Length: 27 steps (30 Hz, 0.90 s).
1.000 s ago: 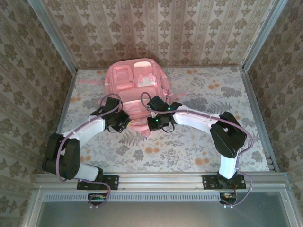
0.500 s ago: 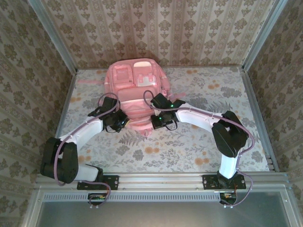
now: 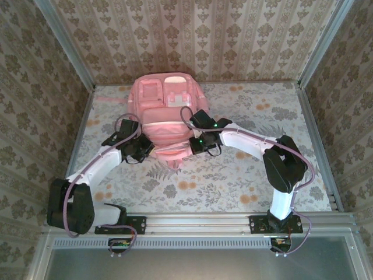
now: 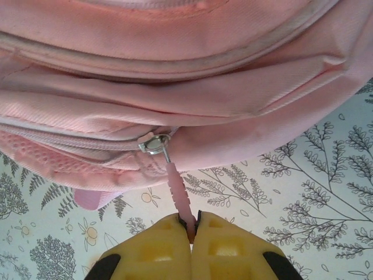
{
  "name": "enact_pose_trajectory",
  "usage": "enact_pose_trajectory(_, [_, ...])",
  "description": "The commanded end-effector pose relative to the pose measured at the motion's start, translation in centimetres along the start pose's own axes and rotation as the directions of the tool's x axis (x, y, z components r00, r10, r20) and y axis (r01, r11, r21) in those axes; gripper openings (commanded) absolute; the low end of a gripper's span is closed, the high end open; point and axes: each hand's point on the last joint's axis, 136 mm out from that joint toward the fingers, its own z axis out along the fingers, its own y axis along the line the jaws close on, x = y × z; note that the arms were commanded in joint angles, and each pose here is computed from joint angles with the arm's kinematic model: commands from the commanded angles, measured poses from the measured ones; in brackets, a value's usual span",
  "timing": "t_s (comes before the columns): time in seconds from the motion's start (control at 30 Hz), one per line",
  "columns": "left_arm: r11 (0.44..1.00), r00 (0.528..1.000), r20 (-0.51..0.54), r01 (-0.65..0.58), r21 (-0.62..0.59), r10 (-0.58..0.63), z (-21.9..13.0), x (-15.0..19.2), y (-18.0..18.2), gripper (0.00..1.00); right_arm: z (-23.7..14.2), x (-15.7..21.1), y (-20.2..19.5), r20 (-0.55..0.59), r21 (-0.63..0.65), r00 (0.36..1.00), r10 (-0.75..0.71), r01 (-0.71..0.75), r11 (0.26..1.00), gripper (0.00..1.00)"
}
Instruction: Pack books, pencil case, and school supplies into a backpack
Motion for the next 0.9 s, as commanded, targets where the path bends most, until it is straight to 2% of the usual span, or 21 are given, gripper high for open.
enact_pose_trajectory(0.0, [0.999,0.997,0.071,-0.015,-0.042,0.018,-1.8,-1.6,1.1,0.0,-0.1,0.6,-3.9,-0.044,0.138,0.998,0.037,-0.031,0.99,0.0])
enact_pose_trajectory(0.27, [0.999,0.995,0.094,-0.028,-0.038,0.032,-2.9,-1.9,1.7,0.0,0.5,0.0,-4.7,-0.042,0.164,0.999,0.032,-0.024,0.986,0.0])
enact_pose_trajectory(0.33, [0.999,0.995,0.094,-0.037,-0.021,0.039,-3.1,-1.9,1.3,0.0,0.8,0.0,-3.7,-0.043,0.115,0.999,0.031,-0.026,0.993,0.0])
enact_pose_trajectory(0.47, [0.999,0.997,0.057,-0.049,0.01,0.048,-2.5,-1.4,0.6,0.0,1.2,-0.1,-0.2,-0.008,-0.091,1.0,0.022,-0.023,0.996,0.0])
enact_pose_trajectory(0.53, [0.998,0.998,0.032,-0.059,0.022,0.059,-2.2,-1.1,0.3,0.0,1.3,-0.2,0.6,0.014,-0.151,1.0,0.023,-0.021,0.988,0.0])
enact_pose_trajectory(0.73, [0.997,0.997,0.023,-0.076,0.033,0.075,-2.2,-0.6,0.3,0.0,2.5,0.1,0.4,-0.001,-0.154,1.0,0.025,-0.025,0.988,0.0])
enact_pose_trajectory(0.87, [0.996,0.996,0.018,-0.083,0.025,0.082,-2.2,-0.4,0.7,0.0,2.7,-0.2,-0.6,0.013,-0.11,0.999,0.044,-0.042,0.993,0.0])
